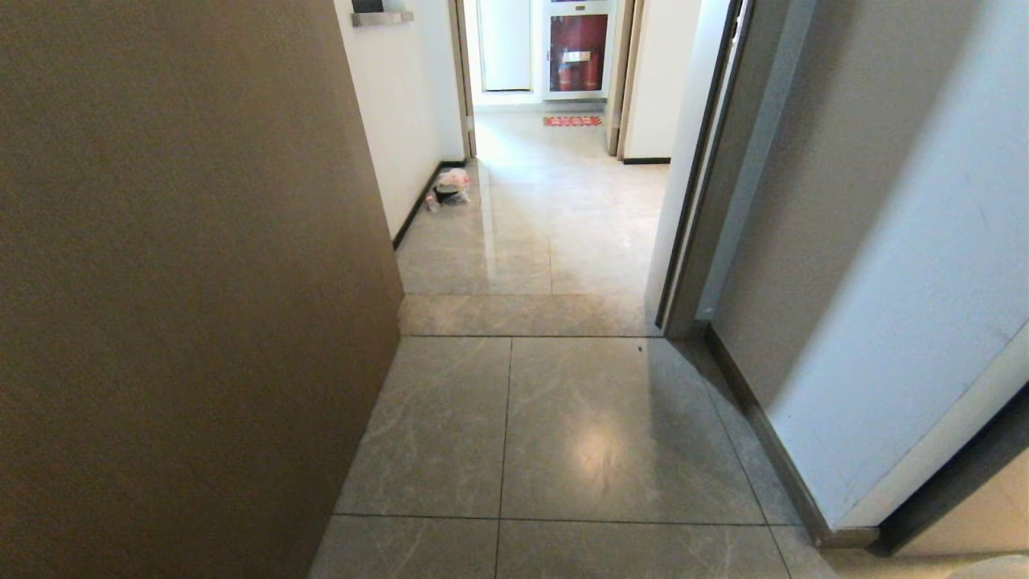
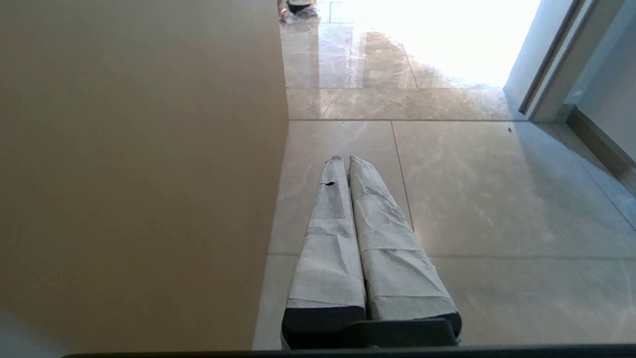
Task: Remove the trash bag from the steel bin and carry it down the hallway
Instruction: Put the trash bag at the door
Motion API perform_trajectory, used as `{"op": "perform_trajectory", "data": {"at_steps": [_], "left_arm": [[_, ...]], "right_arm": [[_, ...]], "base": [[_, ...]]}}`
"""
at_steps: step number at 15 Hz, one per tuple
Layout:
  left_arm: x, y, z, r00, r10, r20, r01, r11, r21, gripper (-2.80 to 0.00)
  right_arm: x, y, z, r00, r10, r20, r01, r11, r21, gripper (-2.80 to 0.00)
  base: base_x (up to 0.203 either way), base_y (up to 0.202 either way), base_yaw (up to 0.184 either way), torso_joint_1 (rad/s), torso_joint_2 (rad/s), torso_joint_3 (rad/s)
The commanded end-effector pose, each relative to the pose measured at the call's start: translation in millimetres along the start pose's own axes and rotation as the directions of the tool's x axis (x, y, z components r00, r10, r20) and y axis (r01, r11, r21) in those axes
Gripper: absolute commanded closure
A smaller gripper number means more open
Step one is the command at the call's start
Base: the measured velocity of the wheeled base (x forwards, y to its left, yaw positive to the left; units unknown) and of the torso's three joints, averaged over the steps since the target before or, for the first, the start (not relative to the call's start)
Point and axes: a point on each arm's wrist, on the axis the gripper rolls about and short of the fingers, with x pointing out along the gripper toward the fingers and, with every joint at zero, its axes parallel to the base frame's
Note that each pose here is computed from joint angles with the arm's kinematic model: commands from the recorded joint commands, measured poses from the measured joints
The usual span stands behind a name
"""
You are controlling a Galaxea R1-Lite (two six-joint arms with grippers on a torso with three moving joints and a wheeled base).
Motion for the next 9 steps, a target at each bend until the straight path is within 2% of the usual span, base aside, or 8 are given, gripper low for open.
{"op": "perform_trajectory", "data": {"at_steps": [1, 9], "left_arm": [[0.1, 0.0, -0.4, 1.000, 0.001, -0.002, -0.001, 1.000, -0.001, 0.00], [0.1, 0.0, -0.4, 1.000, 0.001, -0.002, -0.001, 1.000, -0.001, 0.00]], "right_arm": [[0.2, 0.0, -0.4, 1.000, 0.001, -0.003, -0.001, 1.000, 0.000, 0.00], [0.2, 0.0, -0.4, 1.000, 0.001, -0.003, -0.001, 1.000, 0.000, 0.00]], "base": [[0.191, 0.000, -0.001, -0.002, 0.00, 0.002], [0.191, 0.000, 0.000, 0.002, 0.00, 0.003]]}}
